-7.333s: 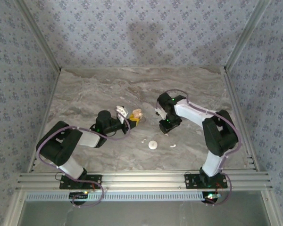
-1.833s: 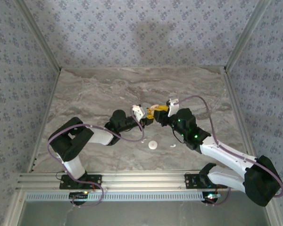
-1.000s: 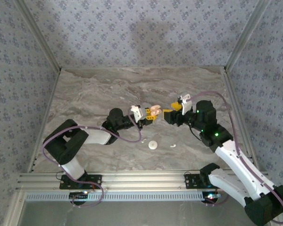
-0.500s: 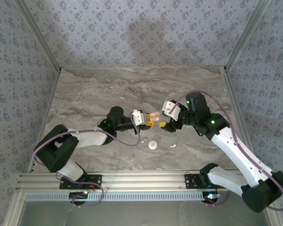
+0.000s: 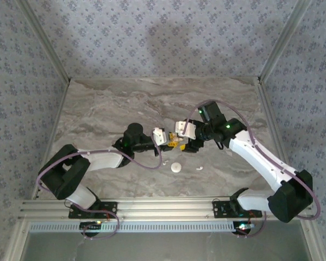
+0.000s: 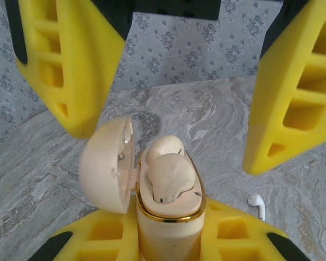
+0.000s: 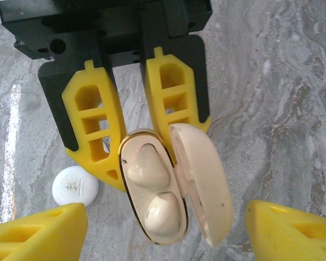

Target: Insert wireless bluetooth earbuds into charging case

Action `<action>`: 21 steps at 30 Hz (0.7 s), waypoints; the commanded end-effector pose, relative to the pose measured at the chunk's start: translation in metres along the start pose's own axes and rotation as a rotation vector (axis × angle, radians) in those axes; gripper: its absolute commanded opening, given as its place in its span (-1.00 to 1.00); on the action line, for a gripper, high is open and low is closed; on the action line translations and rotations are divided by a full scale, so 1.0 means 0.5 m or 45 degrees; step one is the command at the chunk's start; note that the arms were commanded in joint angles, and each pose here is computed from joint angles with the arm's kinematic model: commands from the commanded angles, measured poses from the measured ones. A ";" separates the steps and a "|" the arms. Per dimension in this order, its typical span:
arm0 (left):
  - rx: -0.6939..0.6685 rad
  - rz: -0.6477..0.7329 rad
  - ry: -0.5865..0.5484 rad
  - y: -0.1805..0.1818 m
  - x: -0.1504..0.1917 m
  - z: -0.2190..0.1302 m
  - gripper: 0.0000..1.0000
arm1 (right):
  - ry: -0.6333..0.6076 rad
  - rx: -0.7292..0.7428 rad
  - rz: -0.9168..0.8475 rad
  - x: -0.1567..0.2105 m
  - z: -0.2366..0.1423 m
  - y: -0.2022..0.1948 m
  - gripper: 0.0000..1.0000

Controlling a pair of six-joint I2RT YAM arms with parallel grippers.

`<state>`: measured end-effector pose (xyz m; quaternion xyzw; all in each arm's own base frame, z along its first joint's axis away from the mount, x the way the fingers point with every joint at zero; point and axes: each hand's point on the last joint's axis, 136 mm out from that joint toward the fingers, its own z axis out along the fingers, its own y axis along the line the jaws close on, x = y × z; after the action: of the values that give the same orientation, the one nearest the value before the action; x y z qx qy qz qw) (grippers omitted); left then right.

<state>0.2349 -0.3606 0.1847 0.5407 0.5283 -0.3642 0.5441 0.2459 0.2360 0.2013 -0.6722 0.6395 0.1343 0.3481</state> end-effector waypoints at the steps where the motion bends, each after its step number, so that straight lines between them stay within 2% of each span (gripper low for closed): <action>1: -0.002 0.059 -0.067 -0.001 -0.041 -0.009 -0.65 | -0.026 -0.058 -0.062 -0.016 -0.001 0.017 0.52; 7: -0.043 0.042 -0.056 0.009 -0.037 -0.010 -0.65 | -0.088 -0.087 -0.077 -0.026 -0.017 0.047 0.31; 11: -0.078 0.009 -0.040 0.018 -0.029 -0.014 -0.66 | -0.185 -0.115 -0.076 -0.033 -0.049 0.098 0.17; 14: -0.090 -0.031 -0.034 0.024 -0.026 -0.014 -0.65 | -0.259 -0.044 -0.008 -0.029 -0.070 0.113 0.14; 18: -0.093 -0.183 0.015 0.041 -0.021 0.000 -0.64 | -0.336 0.234 0.216 -0.009 -0.092 0.063 0.14; 21: -0.077 -0.380 0.005 0.055 -0.028 0.016 -0.64 | -0.436 0.402 0.581 0.015 -0.113 0.007 0.13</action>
<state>0.2501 -0.3594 0.1858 0.4848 0.5909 -0.3836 0.5184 0.1990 0.2026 0.2151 -0.5532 0.6660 0.1880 0.4637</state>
